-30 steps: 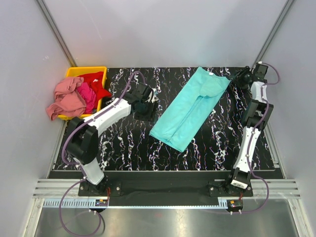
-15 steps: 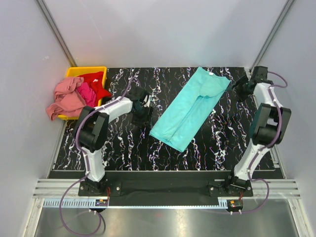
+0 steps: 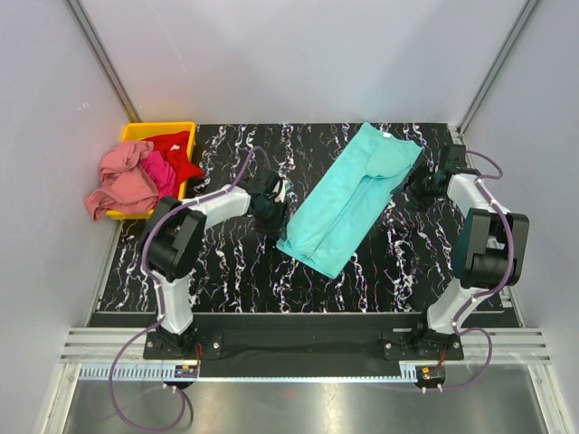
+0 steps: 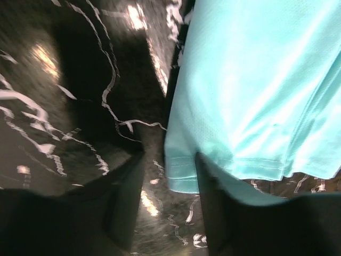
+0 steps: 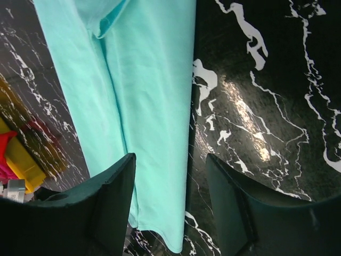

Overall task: Fold and stack the t-shirts
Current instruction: Fold the tshirt

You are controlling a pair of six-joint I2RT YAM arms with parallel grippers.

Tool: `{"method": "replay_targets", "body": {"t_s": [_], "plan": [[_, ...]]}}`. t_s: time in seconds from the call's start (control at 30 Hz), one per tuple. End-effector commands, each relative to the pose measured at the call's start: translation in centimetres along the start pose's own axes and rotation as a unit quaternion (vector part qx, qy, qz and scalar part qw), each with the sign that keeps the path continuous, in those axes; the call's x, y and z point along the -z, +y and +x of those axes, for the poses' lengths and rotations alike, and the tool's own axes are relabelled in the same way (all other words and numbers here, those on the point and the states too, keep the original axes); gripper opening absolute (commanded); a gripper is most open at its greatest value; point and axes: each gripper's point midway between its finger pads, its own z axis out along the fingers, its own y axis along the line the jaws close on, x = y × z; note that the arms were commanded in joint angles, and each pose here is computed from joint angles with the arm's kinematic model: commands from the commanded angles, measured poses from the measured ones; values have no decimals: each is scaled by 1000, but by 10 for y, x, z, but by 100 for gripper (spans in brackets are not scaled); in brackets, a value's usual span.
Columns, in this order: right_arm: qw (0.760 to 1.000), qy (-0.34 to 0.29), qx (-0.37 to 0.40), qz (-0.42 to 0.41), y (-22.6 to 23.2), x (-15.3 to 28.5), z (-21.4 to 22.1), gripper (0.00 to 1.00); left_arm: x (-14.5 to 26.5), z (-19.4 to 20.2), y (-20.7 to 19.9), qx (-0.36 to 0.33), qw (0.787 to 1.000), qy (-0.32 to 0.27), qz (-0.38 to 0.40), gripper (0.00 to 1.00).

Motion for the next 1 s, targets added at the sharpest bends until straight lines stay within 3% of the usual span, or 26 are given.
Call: {"method": "replay_targets", "body": {"t_s": [0.0, 0.07, 0.13, 0.27, 0.4, 0.77, 0.97], "plan": [[997, -34, 46, -53, 27, 19, -13, 62, -17, 35, 12, 17, 999, 38, -14, 43], [997, -30, 53, -52, 25, 18, -11, 63, -14, 36, 13, 20, 999, 35, -21, 30], [997, -27, 58, -50, 23, 18, -9, 62, -11, 39, 21, 28, 998, 38, -44, 27], [996, -26, 64, -53, 23, 21, -5, 63, 7, 26, 40, 33, 994, 10, -107, 54], [996, -30, 69, -50, 22, 24, -6, 62, 26, -4, 24, 34, 998, -36, -42, 64], [996, -26, 71, -48, 20, 19, -7, 62, 38, -16, -21, -8, 995, -61, 74, 72], [996, -20, 70, -48, 19, 16, -4, 62, 31, -17, -16, -14, 997, -52, 49, 71]]}}
